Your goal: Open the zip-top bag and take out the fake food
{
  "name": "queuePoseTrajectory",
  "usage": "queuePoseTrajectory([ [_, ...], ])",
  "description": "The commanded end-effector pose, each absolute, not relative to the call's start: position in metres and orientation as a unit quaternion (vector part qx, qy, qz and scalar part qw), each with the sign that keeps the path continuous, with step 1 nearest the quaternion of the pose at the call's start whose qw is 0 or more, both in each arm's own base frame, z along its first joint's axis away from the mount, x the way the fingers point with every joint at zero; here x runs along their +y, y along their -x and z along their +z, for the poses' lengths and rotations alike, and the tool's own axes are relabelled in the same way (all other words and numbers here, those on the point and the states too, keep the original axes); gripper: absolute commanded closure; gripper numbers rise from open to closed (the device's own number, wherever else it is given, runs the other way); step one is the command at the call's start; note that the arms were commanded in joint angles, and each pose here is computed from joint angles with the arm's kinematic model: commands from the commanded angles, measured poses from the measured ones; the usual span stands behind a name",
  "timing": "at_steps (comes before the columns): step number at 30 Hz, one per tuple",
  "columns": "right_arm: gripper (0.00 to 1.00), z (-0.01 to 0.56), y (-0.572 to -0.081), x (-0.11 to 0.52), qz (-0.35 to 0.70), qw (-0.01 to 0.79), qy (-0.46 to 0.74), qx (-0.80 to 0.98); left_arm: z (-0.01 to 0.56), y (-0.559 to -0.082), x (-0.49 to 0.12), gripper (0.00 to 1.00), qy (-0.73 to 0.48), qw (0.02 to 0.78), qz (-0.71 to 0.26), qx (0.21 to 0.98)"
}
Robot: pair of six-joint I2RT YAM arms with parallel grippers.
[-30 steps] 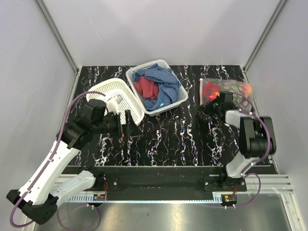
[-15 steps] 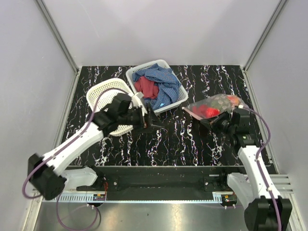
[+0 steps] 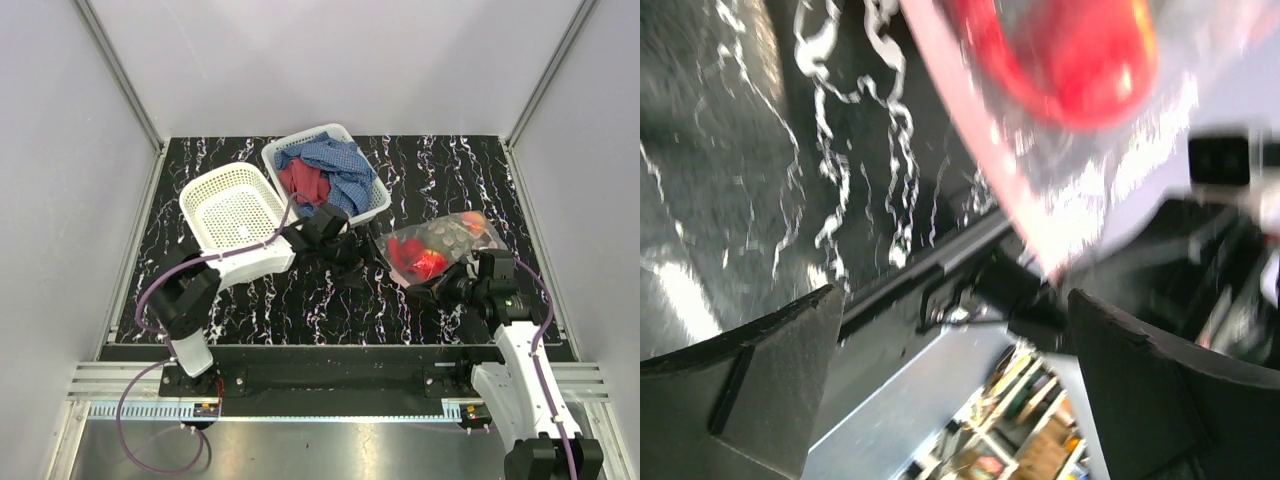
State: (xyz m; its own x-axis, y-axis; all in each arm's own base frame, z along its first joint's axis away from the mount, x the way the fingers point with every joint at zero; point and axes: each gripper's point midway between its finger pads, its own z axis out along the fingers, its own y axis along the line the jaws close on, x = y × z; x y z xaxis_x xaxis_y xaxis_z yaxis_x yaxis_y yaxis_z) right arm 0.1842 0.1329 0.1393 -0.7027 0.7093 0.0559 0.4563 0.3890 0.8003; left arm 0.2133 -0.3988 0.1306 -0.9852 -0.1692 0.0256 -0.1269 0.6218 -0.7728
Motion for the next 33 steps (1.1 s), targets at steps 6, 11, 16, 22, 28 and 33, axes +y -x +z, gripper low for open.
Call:
queuePoseTrajectory([
  [6, 1.00, 0.149, -0.147, 0.151, 0.479, 0.120, -0.288, 0.820, 0.109, -0.241, -0.454, 0.17, 0.125, 0.013, -0.441, 0.889],
  [11, 1.00, 0.148, -0.139, 0.149, 0.466, 0.113, -0.275, 0.833, 0.106, -0.255, -0.467, 0.35, 0.110, 0.035, -0.446, 0.887],
  [16, 0.87, 0.150, -0.134, 0.136, 0.413, 0.140, -0.254, 0.863, 0.113, -0.259, -0.454, 0.84, 0.060, 0.083, -0.409, 0.907],
  [22, 0.64, 0.179, -0.145, 0.119, 0.354, 0.186, -0.191, 0.896, 0.136, -0.254, -0.418, 1.00, -0.048, 0.165, -0.351, 0.921],
  [28, 0.48, 0.215, -0.186, 0.101, 0.301, 0.258, -0.133, 0.908, 0.187, -0.256, -0.388, 1.00, -0.182, 0.252, -0.308, 0.899],
  [33, 0.32, 0.243, -0.233, 0.119, 0.364, 0.293, -0.087, 0.880, 0.216, -0.246, -0.373, 1.00, -0.265, 0.281, -0.303, 0.871],
])
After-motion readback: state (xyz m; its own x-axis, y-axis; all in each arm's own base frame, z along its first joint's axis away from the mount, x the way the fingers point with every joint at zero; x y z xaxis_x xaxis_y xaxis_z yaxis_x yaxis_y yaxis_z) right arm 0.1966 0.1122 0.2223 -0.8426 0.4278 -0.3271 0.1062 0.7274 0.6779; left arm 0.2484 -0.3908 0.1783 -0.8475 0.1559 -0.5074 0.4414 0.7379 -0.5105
